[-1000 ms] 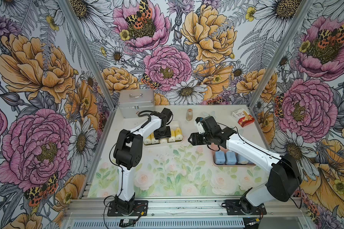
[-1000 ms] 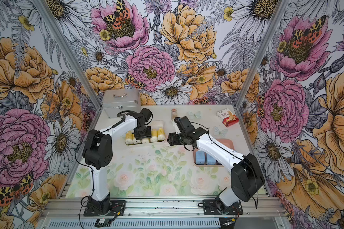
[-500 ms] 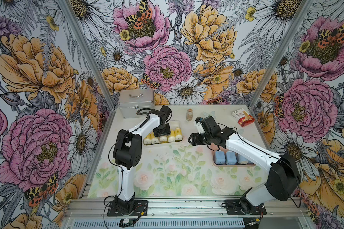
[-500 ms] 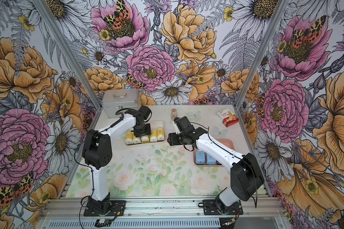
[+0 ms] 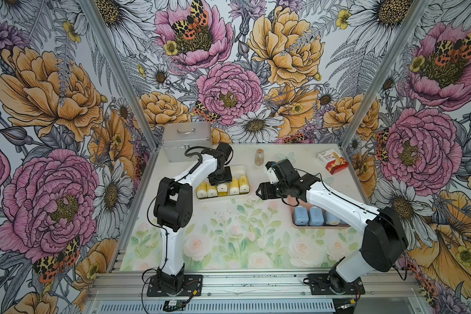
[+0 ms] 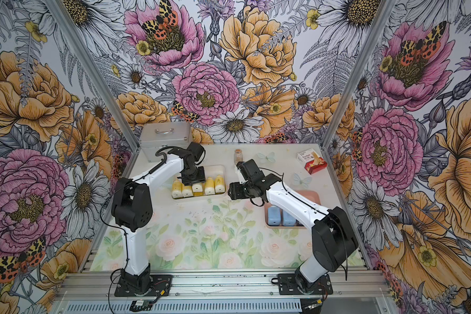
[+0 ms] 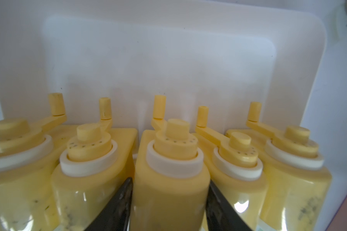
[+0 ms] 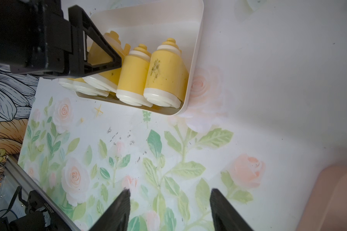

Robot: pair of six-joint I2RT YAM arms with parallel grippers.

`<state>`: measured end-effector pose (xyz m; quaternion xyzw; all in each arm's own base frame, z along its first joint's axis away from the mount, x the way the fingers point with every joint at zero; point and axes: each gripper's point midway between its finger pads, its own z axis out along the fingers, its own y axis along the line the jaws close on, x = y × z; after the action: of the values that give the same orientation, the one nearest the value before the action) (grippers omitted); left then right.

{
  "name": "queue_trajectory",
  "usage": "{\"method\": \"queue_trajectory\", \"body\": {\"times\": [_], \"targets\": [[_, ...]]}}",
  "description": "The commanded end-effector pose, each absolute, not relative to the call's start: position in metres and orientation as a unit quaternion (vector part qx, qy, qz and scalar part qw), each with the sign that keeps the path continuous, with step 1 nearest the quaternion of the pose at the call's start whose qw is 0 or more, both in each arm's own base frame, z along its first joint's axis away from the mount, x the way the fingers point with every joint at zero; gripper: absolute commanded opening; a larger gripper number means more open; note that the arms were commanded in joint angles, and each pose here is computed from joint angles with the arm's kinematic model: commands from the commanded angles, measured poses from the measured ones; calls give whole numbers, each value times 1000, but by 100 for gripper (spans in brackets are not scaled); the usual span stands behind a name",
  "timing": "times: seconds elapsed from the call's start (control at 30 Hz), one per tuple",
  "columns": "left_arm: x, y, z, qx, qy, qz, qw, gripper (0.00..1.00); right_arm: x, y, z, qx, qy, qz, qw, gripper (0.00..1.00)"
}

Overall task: Place the pencil sharpeners by color into the storage box
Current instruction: Place the pencil sharpener in the storage box.

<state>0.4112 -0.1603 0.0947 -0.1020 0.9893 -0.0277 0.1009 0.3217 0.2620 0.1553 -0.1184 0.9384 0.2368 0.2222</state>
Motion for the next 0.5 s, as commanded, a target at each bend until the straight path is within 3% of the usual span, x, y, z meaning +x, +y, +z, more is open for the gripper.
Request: {"method": "queue_trajectory", "body": {"times": [0.0, 0.47], "targets": [[421, -166, 97, -107, 988, -47, 105, 56, 328, 270, 165, -127, 932, 246, 234, 65], [417, -168, 108, -106, 986, -48, 116, 56, 326, 269, 160, -127, 934, 244, 230, 65]]}}
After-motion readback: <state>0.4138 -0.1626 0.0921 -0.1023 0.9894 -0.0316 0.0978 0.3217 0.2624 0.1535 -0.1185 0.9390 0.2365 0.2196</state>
